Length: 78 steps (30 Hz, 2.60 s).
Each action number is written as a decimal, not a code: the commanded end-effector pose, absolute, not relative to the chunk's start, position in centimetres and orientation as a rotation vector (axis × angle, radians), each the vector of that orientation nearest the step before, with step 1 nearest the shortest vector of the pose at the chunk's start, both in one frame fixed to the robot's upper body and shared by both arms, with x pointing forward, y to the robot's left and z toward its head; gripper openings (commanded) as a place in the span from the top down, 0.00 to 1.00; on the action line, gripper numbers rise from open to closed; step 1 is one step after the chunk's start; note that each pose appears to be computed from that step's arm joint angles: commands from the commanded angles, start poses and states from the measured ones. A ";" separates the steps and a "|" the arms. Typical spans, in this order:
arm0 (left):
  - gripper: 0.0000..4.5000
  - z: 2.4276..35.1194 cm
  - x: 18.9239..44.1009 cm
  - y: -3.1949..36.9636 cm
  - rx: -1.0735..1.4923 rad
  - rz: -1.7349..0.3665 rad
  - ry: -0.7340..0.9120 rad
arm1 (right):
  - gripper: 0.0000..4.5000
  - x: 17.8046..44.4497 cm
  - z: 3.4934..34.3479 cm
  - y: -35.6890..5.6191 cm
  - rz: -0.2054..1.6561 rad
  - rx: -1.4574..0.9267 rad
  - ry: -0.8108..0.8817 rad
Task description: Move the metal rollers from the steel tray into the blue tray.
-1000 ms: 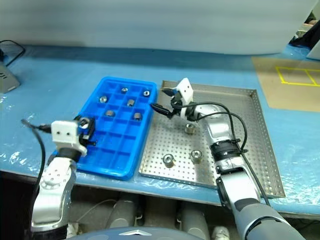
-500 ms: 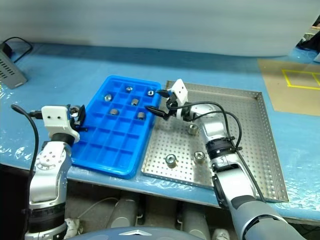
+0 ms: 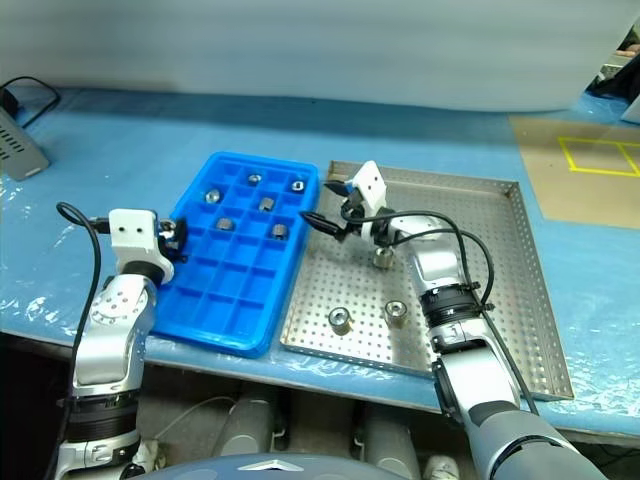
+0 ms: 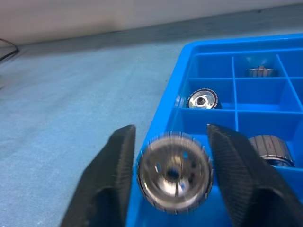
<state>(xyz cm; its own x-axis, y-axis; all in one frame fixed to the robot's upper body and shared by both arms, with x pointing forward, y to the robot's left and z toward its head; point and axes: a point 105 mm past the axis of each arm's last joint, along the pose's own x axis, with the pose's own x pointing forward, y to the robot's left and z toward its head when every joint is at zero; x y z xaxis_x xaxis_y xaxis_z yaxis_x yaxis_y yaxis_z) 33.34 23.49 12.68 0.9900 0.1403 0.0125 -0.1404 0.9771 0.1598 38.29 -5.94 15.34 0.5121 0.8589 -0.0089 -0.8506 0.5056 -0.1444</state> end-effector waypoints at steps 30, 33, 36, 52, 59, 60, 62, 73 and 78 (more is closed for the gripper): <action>0.09 10.7 37.7 -0.3 0.214 -1.107 0.178 | 0.00 32.0 17.4 -20.3 0.462 -0.202 -0.092; 0.09 9.5 36.8 -0.6 0.236 -1.144 0.219 | 0.00 31.8 17.2 -20.3 0.455 -0.202 -0.085; 0.17 8.7 36.6 -0.3 0.275 -1.149 0.248 | 0.00 31.8 17.0 -20.6 0.443 -0.205 -0.080; 0.62 18.1 36.8 4.8 0.038 -0.911 -0.098 | 0.00 35.6 16.9 -15.0 0.671 -0.184 -0.093; 0.62 20.3 32.5 8.9 0.003 -0.694 -0.188 | 0.00 38.6 17.4 -9.8 0.910 -0.179 -0.105; 0.62 20.1 31.7 10.1 0.016 -0.622 -0.190 | 0.00 38.9 17.5 -8.5 0.972 -0.174 -0.102; 0.62 20.0 30.0 12.2 0.006 -0.493 -0.192 | 0.00 39.4 17.7 -6.1 1.083 -0.174 -0.100; 0.62 17.3 22.8 19.4 0.067 0.014 -0.117 | 0.00 37.4 17.0 1.8 1.414 -0.167 -0.111; 0.62 15.4 21.6 20.2 0.095 0.092 -0.040 | 0.00 36.5 16.4 3.1 1.471 -0.150 -0.099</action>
<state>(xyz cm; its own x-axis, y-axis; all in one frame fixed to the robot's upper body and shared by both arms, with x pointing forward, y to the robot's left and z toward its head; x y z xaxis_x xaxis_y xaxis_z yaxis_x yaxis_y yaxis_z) 22.10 20.47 13.59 0.9967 0.0727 -0.0359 -0.0700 0.9950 0.0713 36.83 2.55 15.32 0.1302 0.9905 -0.0445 -0.9850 0.1241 -0.1198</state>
